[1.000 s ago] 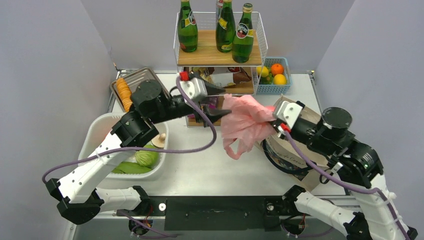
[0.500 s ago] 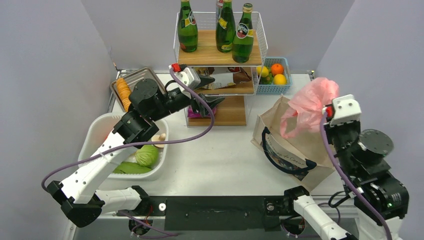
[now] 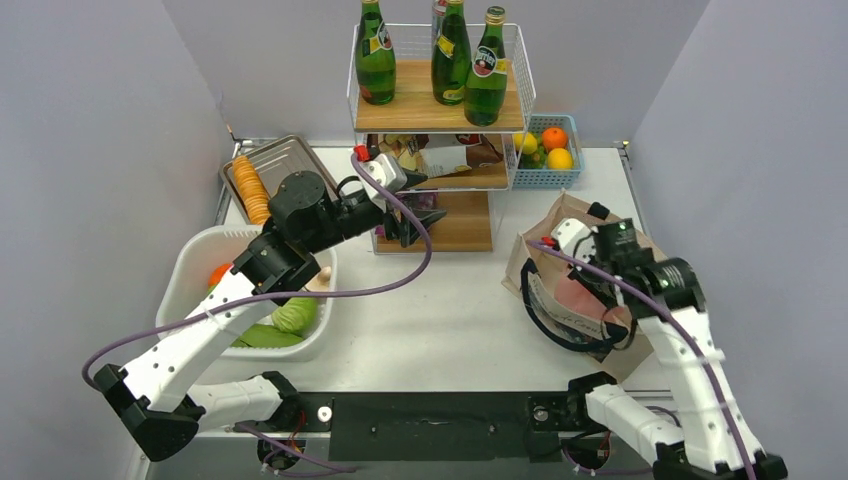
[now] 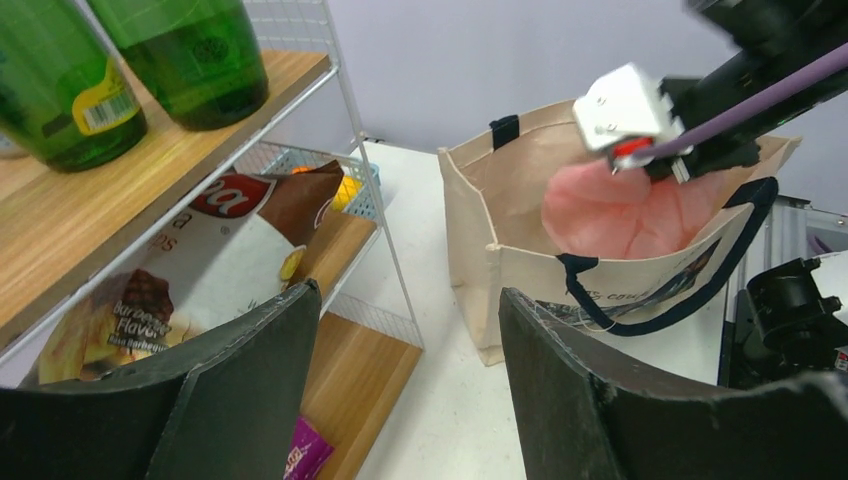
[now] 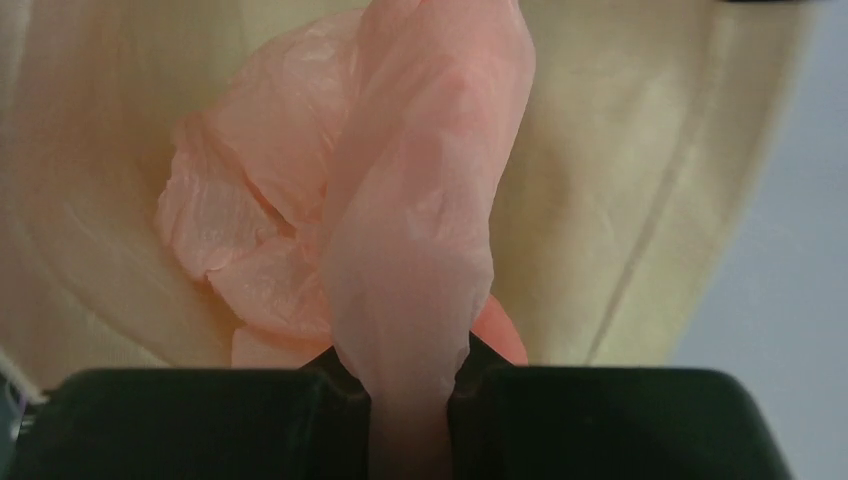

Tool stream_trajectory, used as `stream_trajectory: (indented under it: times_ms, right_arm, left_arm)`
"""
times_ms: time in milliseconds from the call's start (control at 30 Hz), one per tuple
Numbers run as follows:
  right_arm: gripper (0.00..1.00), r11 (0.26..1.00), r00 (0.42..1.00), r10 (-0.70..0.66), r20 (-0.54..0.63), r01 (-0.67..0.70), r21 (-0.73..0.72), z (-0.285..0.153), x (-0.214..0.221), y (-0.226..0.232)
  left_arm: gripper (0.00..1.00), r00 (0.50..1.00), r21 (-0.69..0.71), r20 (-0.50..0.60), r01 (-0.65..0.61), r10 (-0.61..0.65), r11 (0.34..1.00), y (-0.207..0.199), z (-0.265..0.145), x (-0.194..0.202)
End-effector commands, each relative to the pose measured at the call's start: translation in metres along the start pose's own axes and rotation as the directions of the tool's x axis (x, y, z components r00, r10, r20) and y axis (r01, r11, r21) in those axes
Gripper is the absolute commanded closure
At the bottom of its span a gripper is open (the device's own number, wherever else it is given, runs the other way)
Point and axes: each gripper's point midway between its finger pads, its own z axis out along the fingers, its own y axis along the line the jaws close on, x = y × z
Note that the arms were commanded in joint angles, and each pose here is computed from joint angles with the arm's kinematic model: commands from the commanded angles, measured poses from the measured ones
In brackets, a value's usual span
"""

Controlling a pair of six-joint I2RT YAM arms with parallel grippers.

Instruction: Untie the knot of the grocery bags and take out the mixed food

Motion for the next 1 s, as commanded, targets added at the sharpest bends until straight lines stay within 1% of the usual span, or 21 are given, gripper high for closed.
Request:
stream_trajectory:
  times_ms: [0, 100, 167, 200, 233, 267, 300, 333, 367, 400, 433, 500, 533, 600, 667, 700, 767, 833, 867, 933, 967]
  right_arm:
    - [0.92, 0.981, 0.987, -0.089, -0.133, 0.064, -0.181, 0.034, 0.013, 0.023]
    - [0.87, 0.985, 0.974, -0.046, -0.221, 0.007, -0.175, 0.056, 0.021, 0.014]
    - [0.85, 0.989, 0.959, 0.035, -0.28, -0.074, -0.127, 0.069, 0.033, 0.002]
    - [0.85, 0.986, 0.941, 0.107, -0.321, -0.143, -0.09, 0.072, 0.047, -0.006]
    - [0.84, 0.982, 0.926, 0.142, -0.349, -0.175, -0.064, 0.08, 0.055, -0.01]
    - [0.81, 0.968, 0.895, 0.226, -0.384, -0.25, -0.014, 0.082, 0.071, -0.018]
    - [0.79, 0.958, 0.875, 0.272, -0.4, -0.288, 0.021, 0.088, 0.081, -0.021]
    - [0.75, 0.93, 0.836, 0.356, -0.418, -0.359, 0.075, 0.088, 0.097, -0.028]
    - [0.72, 0.913, 0.817, 0.401, -0.415, -0.391, 0.112, 0.091, 0.106, -0.031]
    - [0.68, 0.883, 0.777, 0.466, -0.423, -0.442, 0.161, 0.088, 0.12, -0.036]
    - [0.66, 0.866, 0.764, 0.499, -0.409, -0.459, 0.2, 0.088, 0.127, -0.042]
    - [0.55, 0.81, 0.713, 0.586, -0.386, -0.509, 0.289, 0.081, 0.147, -0.054]
    - [0.47, 0.796, 0.704, 0.605, -0.373, -0.518, 0.313, 0.078, 0.15, -0.058]
    - [0.4, 0.752, 0.681, 0.655, -0.328, -0.542, 0.375, 0.071, 0.156, -0.073]
    - [0.35, 0.695, 0.646, 0.71, -0.282, -0.578, 0.426, 0.064, 0.162, -0.088]
    - [0.34, 0.664, 0.614, 0.74, -0.275, -0.6, 0.446, 0.061, 0.169, -0.091]
    - [0.21, 0.639, 0.594, 0.762, -0.259, -0.625, 0.447, 0.057, 0.172, -0.097]
    - [0.15, 0.671, 0.615, 0.74, -0.273, -0.644, 0.367, 0.057, 0.163, -0.089]
    - [0.14, 0.684, 0.63, 0.729, -0.266, -0.672, 0.284, 0.057, 0.15, -0.08]
    - [0.12, 0.726, 0.688, 0.686, -0.238, -0.669, 0.16, 0.05, 0.125, -0.068]
    - [0.12, 0.751, 0.72, 0.658, -0.221, -0.647, 0.129, 0.048, 0.115, -0.066]
  left_arm:
    - [0.36, 1.0, -0.146, 0.012, -0.004, 0.006, 0.989, 0.022, -0.018, -0.008]
    - [0.36, 0.997, -0.305, -0.053, 0.029, -0.048, 0.952, 0.051, -0.032, 0.011]
    - [0.36, 0.992, -0.404, -0.084, 0.057, -0.099, 0.913, 0.073, -0.048, 0.026]
    - [0.36, 0.987, -0.463, -0.109, 0.056, -0.119, 0.884, 0.087, -0.06, 0.037]
    - [0.36, 0.984, -0.495, -0.119, 0.056, -0.132, 0.867, 0.094, -0.067, 0.043]
    - [0.37, 0.979, -0.543, -0.13, 0.064, -0.16, 0.837, 0.106, -0.078, 0.052]
    - [0.37, 0.976, -0.566, -0.127, 0.077, -0.179, 0.821, 0.112, -0.084, 0.056]
    - [0.37, 0.973, -0.601, -0.129, 0.078, -0.193, 0.796, 0.121, -0.095, 0.062]
    - [0.37, 0.971, -0.617, -0.126, 0.083, -0.203, 0.783, 0.125, -0.099, 0.064]
    - [0.37, 0.969, -0.643, -0.127, 0.081, -0.21, 0.762, 0.132, -0.108, 0.069]
    - [0.37, 0.969, -0.668, -0.123, 0.08, -0.216, 0.739, 0.139, -0.115, 0.07]
    - [0.37, 0.966, -0.701, -0.122, 0.077, -0.226, 0.709, 0.148, -0.125, 0.075]
    - [0.36, 0.965, -0.71, -0.125, 0.076, -0.232, 0.7, 0.15, -0.129, 0.078]
    - [0.37, 0.961, -0.739, -0.127, 0.073, -0.245, 0.67, 0.159, -0.137, 0.082]
    - [0.37, 0.956, -0.763, -0.131, 0.071, -0.261, 0.643, 0.166, -0.144, 0.087]
    - [0.37, 0.954, -0.779, -0.13, 0.07, -0.27, 0.624, 0.172, -0.15, 0.089]
    - [0.37, 0.948, -0.797, -0.134, 0.069, -0.287, 0.601, 0.178, -0.157, 0.092]
    - [0.36, 0.943, -0.798, -0.15, 0.063, -0.298, 0.599, 0.181, -0.159, 0.095]
    - [0.36, 0.941, -0.795, -0.159, 0.057, -0.298, 0.604, 0.181, -0.159, 0.096]
    - [0.36, 0.933, -0.771, -0.209, 0.027, -0.292, 0.637, 0.179, -0.157, 0.096]
    - [0.36, 0.921, -0.764, -0.233, 0.024, -0.311, 0.644, 0.178, -0.156, 0.097]
